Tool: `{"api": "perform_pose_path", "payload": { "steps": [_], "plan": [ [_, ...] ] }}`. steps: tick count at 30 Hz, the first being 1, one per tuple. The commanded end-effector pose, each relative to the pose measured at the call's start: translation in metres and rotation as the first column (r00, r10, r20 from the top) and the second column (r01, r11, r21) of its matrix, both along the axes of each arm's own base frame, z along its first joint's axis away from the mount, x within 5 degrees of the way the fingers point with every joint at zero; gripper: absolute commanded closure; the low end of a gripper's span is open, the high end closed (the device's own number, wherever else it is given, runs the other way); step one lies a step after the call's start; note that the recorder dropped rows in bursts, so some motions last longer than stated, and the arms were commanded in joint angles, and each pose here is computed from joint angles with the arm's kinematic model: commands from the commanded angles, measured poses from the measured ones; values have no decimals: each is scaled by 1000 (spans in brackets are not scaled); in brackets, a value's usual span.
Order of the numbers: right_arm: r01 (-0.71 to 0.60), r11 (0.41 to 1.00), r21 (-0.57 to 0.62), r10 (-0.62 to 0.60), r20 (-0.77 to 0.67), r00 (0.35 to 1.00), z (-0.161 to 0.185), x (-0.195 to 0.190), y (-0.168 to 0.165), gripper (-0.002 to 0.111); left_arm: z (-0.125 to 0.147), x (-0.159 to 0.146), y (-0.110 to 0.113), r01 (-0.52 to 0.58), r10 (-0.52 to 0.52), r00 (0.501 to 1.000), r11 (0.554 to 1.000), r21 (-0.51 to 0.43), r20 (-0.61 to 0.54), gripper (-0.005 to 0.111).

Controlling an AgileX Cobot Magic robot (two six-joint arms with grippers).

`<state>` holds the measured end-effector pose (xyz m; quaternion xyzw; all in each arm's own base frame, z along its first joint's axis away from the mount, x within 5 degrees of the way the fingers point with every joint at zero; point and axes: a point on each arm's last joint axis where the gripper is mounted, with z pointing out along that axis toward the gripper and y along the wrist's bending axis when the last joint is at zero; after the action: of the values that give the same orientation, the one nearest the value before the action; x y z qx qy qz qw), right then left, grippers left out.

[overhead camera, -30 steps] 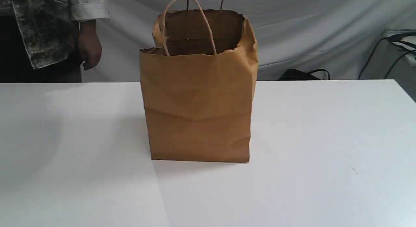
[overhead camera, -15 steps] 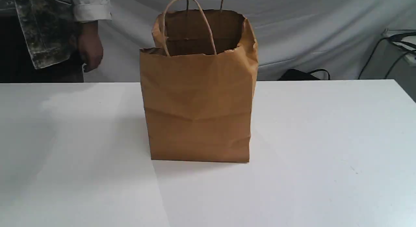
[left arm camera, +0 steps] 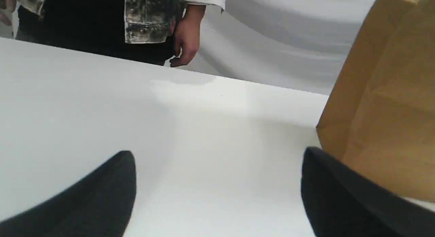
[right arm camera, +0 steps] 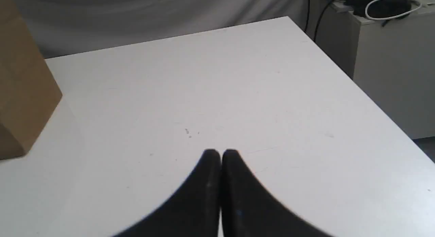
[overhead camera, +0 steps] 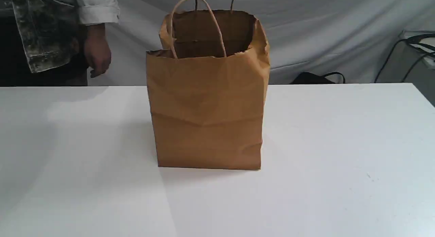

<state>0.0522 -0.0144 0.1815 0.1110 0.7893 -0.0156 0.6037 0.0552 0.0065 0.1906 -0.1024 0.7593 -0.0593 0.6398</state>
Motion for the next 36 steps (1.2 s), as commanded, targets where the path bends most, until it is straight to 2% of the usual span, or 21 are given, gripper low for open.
{"api": "perform_pose_path", "payload": {
  "steps": [1,4,13,20,22,25,29,31,33,35,36],
  "plan": [
    [5,1000,5,-5,11,1000,0,0,0,108,-2,-1,3,-86,87,996,981,-175,-1,37],
    [5,1000,5,-5,11,1000,0,0,0,108,-2,-1,6,-143,147,989,954,-264,-5,37],
    [4,1000,3,-4,10,1000,0,0,0,108,-2,-1,7,-153,155,988,970,-186,-5,37],
    [4,1000,3,-4,10,1000,0,0,0,108,-2,-1,7,-153,155,988,971,-183,-5,37],
    [6,1000,9,-6,11,1000,0,0,0,108,-1,-2,9,-158,159,987,980,-119,5,37],
    [6,1000,9,-6,11,1000,0,0,0,108,-2,-2,10,-173,173,985,980,-98,-11,37],
    [6,1000,9,-6,11,1000,0,0,0,108,-5,-3,13,-181,180,983,984,-4,-38,39],
    [6,1000,9,-6,11,1000,0,0,0,108,-3,-2,11,-137,138,990,988,69,-21,51],
    [6,1000,9,-6,11,1000,0,0,0,108,-1,-1,8,-81,82,997,989,123,-5,79],
    [6,1000,9,-6,11,1000,0,0,0,108,-1,-1,7,-68,70,998,985,160,-6,106],
    [6,1000,9,-6,11,1000,0,0,0,108,-1,-1,8,-71,74,997,983,167,-10,106]
  ]
}}
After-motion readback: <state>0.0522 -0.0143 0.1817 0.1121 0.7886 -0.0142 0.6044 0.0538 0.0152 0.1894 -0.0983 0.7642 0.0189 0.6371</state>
